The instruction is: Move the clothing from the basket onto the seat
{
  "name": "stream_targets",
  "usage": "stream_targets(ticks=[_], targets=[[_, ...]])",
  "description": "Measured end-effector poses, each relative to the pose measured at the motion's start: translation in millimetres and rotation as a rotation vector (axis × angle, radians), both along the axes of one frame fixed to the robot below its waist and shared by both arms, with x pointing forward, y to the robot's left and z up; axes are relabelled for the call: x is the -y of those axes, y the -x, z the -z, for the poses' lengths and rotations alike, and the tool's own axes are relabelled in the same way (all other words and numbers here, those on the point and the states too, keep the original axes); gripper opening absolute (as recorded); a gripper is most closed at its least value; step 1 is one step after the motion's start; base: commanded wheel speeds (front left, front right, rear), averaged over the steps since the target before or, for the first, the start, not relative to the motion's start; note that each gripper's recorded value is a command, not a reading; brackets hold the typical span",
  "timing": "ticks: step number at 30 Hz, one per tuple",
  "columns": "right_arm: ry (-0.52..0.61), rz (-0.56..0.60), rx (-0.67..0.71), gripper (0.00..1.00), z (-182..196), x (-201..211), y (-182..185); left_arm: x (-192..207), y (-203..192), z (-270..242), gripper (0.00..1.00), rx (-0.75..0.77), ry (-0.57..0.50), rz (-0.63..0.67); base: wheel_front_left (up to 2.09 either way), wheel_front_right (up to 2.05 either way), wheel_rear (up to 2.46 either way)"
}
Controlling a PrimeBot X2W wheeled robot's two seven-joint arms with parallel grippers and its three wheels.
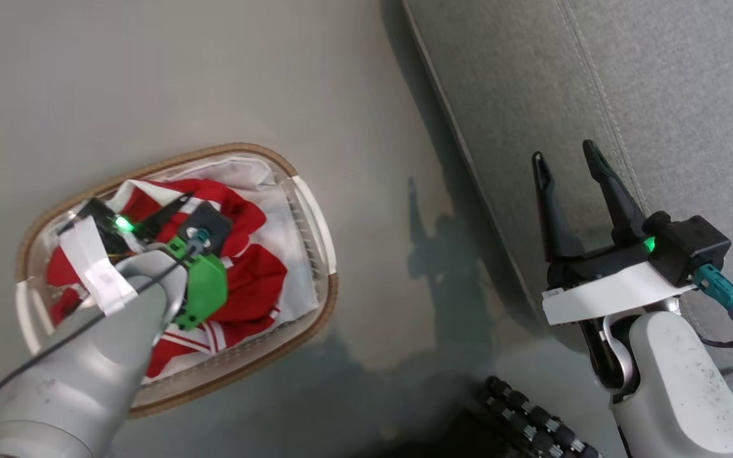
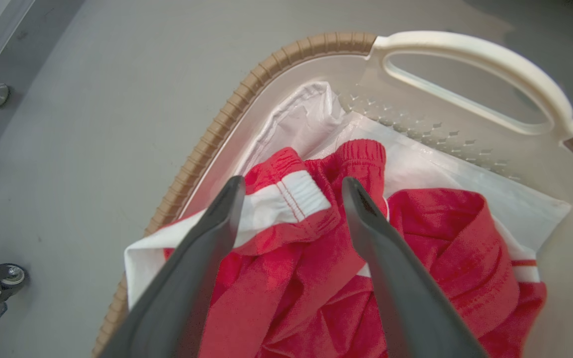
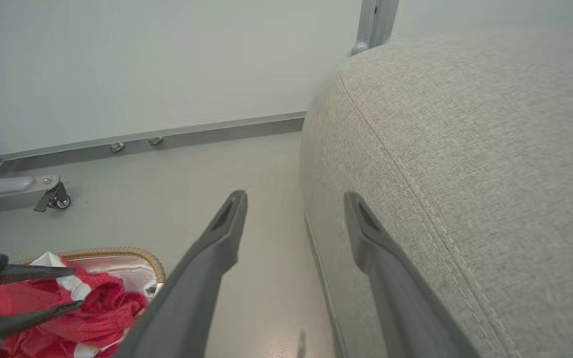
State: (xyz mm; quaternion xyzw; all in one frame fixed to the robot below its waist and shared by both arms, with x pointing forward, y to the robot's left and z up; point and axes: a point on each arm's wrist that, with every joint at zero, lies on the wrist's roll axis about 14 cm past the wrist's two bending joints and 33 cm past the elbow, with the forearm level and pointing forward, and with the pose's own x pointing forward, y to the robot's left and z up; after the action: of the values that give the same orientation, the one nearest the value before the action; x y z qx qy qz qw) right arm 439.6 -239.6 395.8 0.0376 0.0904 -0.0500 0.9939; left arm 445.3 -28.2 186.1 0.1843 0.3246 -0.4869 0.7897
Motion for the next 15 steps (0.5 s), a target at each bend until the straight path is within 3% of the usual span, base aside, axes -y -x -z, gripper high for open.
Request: stream_targets(ticks=[15], targets=[[-0.006,0.063,-0.118,1.00,32,17,22,0,-1,74,1.00,-0.115,-0.212,-0.004,0.00,0.00,0.00]])
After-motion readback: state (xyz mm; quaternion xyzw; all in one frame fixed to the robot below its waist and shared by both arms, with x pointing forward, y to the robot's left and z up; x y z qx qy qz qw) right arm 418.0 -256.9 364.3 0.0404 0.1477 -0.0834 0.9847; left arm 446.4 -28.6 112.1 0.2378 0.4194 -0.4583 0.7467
